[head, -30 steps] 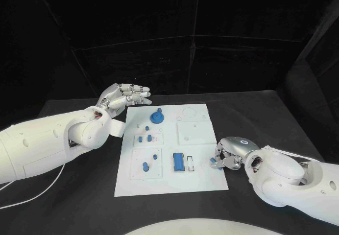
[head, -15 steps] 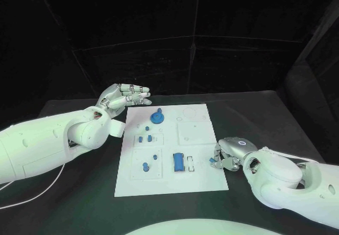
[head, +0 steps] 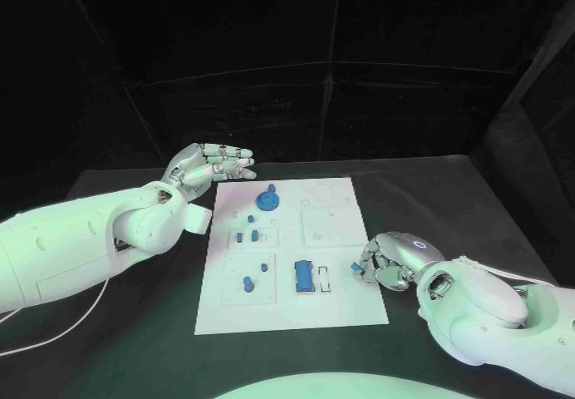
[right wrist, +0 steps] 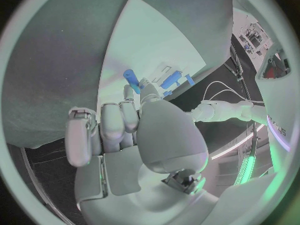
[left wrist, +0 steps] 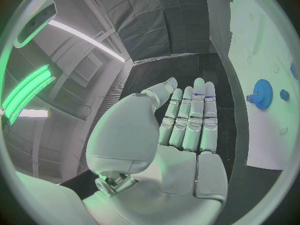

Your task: Assemble the parts on the task board

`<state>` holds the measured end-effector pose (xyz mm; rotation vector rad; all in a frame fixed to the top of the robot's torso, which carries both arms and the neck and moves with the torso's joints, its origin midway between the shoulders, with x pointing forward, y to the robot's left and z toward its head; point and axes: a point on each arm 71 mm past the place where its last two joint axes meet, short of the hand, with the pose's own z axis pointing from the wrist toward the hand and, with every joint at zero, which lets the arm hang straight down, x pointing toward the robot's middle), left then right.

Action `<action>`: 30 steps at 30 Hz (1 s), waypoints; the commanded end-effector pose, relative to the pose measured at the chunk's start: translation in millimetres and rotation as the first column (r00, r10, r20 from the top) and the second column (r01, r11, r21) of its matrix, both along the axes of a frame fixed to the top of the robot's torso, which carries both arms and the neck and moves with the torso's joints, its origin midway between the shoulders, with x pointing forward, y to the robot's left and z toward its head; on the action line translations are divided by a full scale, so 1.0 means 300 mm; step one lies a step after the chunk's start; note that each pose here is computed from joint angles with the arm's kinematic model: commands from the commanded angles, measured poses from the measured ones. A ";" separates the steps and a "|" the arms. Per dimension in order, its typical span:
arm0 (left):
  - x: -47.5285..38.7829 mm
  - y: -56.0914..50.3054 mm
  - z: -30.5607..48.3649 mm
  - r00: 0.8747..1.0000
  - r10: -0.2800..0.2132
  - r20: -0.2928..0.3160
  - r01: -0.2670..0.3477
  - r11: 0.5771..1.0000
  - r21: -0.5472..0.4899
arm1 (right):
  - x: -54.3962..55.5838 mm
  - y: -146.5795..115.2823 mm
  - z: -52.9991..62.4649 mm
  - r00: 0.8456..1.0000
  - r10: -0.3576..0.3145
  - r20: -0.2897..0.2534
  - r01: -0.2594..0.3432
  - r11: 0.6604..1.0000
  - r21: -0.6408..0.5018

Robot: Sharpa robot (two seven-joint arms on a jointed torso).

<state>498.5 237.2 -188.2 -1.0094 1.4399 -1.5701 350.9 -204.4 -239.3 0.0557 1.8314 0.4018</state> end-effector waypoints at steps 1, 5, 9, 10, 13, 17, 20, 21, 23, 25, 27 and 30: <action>-0.002 -0.005 0.004 1.000 -0.010 -0.001 0.010 1.000 -0.009 | -0.001 0.014 0.017 0.999 -0.032 0.011 0.030 0.987 0.156; -0.004 -0.007 0.004 1.000 -0.012 -0.002 0.012 1.000 -0.010 | -0.002 0.034 0.014 0.999 -0.029 -0.017 0.032 0.979 0.200; -0.005 -0.008 0.004 1.000 -0.013 -0.003 0.013 1.000 -0.010 | 0.000 0.054 0.003 0.998 -0.023 -0.058 0.036 0.974 0.222; -0.005 -0.008 0.004 1.000 -0.013 -0.003 0.013 1.000 -0.010 | 0.001 0.059 0.000 0.997 -0.021 -0.068 0.036 0.974 0.225; -0.006 -0.009 0.004 1.000 -0.014 -0.003 0.014 1.000 -0.011 | 0.006 0.076 -0.013 0.994 -0.012 -0.104 0.036 0.974 0.225; -0.007 -0.010 0.005 1.000 -0.015 -0.003 0.015 1.000 -0.011 | 0.011 0.093 -0.028 0.990 -0.003 -0.141 0.034 0.976 0.216; -0.007 -0.011 0.005 1.000 -0.016 -0.004 0.016 1.000 -0.012 | 0.015 0.105 -0.036 0.987 -0.002 -0.161 0.037 0.976 0.214; -0.007 -0.012 0.005 1.000 -0.017 -0.005 0.017 1.000 -0.011 | 0.017 0.110 -0.039 0.986 -0.002 -0.166 0.038 0.976 0.214; -0.008 -0.013 0.004 1.000 -0.019 -0.007 0.019 1.000 -0.011 | 0.020 0.118 -0.043 0.985 -0.006 -0.173 0.044 0.976 0.213; -0.008 -0.014 0.004 1.000 -0.022 -0.010 0.022 1.000 -0.011 | 0.024 0.124 -0.046 0.984 -0.011 -0.175 0.049 0.976 0.213; -0.009 -0.016 0.003 1.000 -0.024 -0.012 0.024 1.000 -0.011 | 0.028 0.130 -0.048 0.985 -0.016 -0.172 0.053 0.976 0.213; -0.008 -0.016 0.003 1.000 -0.025 -0.015 0.025 1.000 -0.011 | 0.034 0.140 -0.050 0.986 -0.019 -0.166 0.054 0.976 0.211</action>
